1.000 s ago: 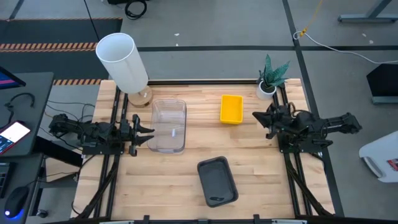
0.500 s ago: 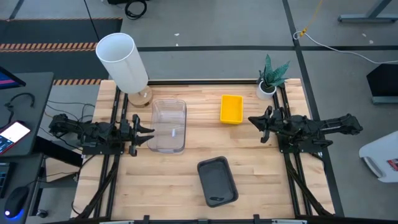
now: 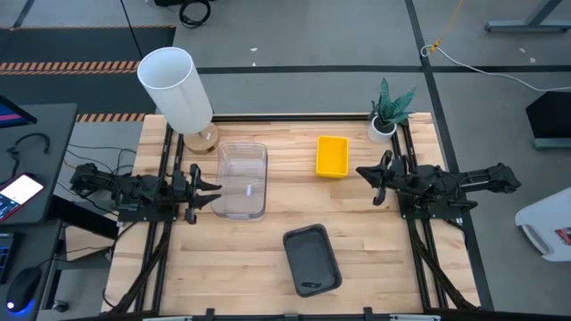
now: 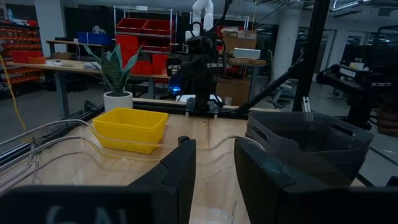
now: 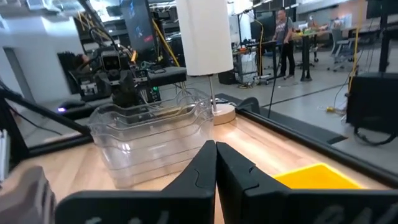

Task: Stack baskets by color
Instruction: Return to Home Position

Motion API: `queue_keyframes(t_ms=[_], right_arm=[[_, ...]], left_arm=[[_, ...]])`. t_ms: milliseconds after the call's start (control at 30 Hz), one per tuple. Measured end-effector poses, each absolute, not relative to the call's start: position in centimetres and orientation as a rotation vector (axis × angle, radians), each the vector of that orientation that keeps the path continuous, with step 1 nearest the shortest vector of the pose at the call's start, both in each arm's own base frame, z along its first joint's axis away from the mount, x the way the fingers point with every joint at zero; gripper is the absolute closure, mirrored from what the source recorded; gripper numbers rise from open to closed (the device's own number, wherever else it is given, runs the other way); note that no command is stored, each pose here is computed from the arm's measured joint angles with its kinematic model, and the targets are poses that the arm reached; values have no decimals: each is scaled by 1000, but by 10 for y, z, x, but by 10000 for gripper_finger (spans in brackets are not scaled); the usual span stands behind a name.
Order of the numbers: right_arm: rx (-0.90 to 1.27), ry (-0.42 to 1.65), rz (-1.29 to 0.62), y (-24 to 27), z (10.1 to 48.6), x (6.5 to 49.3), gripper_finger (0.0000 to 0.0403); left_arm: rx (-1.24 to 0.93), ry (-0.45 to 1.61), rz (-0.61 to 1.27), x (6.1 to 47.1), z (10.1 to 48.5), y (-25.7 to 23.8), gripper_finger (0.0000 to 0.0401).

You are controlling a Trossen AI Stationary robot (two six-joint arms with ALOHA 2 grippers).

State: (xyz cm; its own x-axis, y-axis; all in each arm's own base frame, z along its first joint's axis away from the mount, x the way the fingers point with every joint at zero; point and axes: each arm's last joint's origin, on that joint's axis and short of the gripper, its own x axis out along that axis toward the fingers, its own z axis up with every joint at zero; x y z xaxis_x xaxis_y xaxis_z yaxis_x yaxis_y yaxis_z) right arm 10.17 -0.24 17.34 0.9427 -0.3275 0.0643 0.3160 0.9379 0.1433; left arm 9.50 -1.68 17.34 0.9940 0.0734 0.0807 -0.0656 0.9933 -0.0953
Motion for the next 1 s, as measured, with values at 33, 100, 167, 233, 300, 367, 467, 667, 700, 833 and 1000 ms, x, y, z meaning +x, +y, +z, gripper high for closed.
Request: queue_keyframes(t_ms=[33,100,167,233,300,367,467,667,700,833,1000], right_arm=[[114,-81,-330,-2,173,102,394],[83,-66,-331,-2,172,102,394],[73,-62,-339,-3,172,102,394],[111,-69,-347,-3,172,102,394],[150,-76,-345,-3,172,102,393],[171,-79,-345,-3,172,102,393],[169,-79,-345,-3,172,102,393],[170,-80,-345,-3,172,102,393],[170,-80,-345,-3,172,102,393],[171,-80,-345,-3,172,102,393],[171,-80,-345,-3,172,102,393]], left_arm=[[-93,-85,69,95,174,-17,284],[-93,-85,70,95,174,-17,284],[-93,-84,70,95,174,-17,284],[-93,-85,70,95,174,-17,284],[-93,-84,70,95,174,-17,284],[-93,-85,70,95,174,-17,284],[-93,-85,69,95,174,-17,284],[-93,-84,69,95,174,-17,284],[-93,-84,70,95,174,-17,284],[-93,-85,70,95,174,-17,284],[-93,-85,69,95,174,-17,284]])
